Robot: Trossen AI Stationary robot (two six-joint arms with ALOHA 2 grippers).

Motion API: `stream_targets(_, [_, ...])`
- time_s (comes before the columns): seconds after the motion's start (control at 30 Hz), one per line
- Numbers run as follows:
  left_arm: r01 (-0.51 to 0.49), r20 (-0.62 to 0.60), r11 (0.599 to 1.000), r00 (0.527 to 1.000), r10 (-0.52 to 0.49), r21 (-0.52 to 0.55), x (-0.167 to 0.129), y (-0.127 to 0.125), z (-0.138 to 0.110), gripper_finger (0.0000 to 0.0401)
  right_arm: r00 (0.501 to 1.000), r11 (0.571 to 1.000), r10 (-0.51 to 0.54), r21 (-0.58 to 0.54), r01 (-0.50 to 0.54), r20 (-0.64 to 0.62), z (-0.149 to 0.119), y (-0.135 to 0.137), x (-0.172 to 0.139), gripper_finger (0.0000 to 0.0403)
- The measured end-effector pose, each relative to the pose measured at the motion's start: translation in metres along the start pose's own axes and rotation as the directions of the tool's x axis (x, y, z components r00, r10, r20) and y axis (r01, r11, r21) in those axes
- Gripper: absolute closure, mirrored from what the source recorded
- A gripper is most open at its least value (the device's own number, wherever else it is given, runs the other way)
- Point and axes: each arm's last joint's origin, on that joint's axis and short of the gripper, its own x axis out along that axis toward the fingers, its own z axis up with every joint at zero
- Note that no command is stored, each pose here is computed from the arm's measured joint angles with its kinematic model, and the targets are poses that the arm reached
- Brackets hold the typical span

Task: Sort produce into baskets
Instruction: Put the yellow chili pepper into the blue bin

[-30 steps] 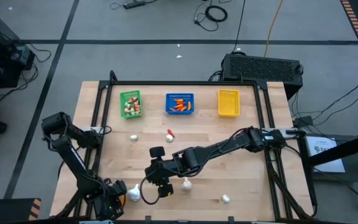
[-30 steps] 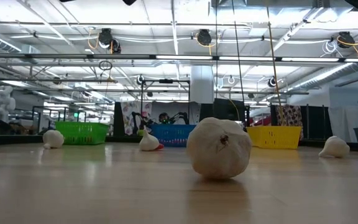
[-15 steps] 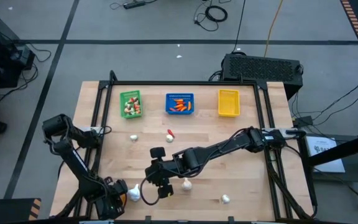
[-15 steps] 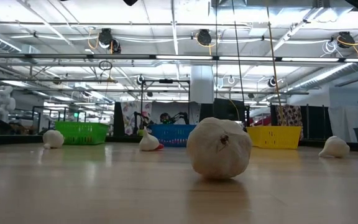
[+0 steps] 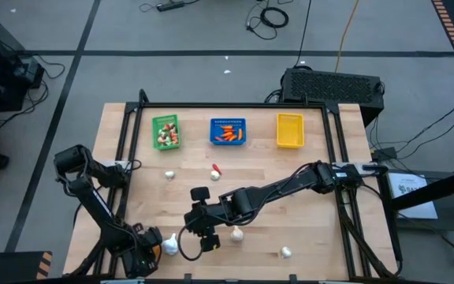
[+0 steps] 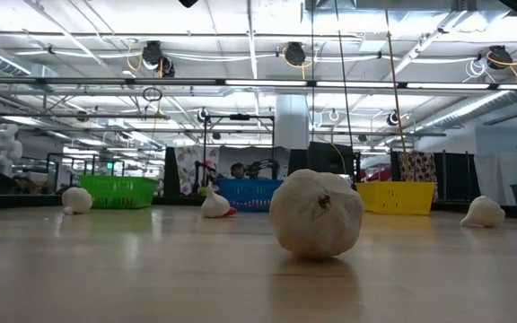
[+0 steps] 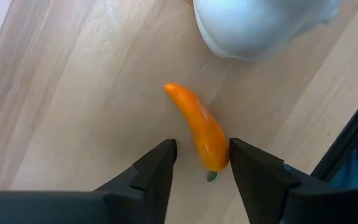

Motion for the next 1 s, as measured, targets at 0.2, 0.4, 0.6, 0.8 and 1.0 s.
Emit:
stream_targets(0.2, [-0.014, -0.003, 0.999, 1.000, 0.014, 0.038, 0.001, 0.002, 0.000, 0.0300, 1.000, 1.000, 0.000, 0.000, 0.000, 0.000, 0.000, 0.000, 0.000, 0.0257])
stream_targets(0.4, [-0.025, -0.003, 0.997, 1.000, 0.025, 0.067, 0.001, 0.003, 0.000, 0.0364, 1.000, 1.000, 0.000, 0.001, 0.000, 0.000, 0.000, 0.000, 0.000, 0.0257])
stream_targets(0.6, [-0.109, 0.004, 0.990, 0.994, 0.109, 0.089, -0.010, 0.009, 0.003, 0.0378, 1.000, 1.000, -0.001, 0.005, 0.000, 0.026, 0.002, 0.000, 0.001, 0.0257])
stream_targets(0.8, [-0.230, 0.040, 0.968, 0.973, 0.227, 0.102, -0.044, 0.023, 0.006, 0.0371, 0.996, 0.999, -0.011, -0.039, 0.015, 0.087, -0.006, -0.005, 0.020, 0.0257])
stream_targets(1.0, [-0.166, 0.185, 0.968, 0.974, 0.131, 0.188, -0.077, 0.023, 0.012, 0.0370, 0.986, 0.993, -0.032, -0.107, 0.050, 0.165, -0.013, -0.016, 0.038, 0.0257])
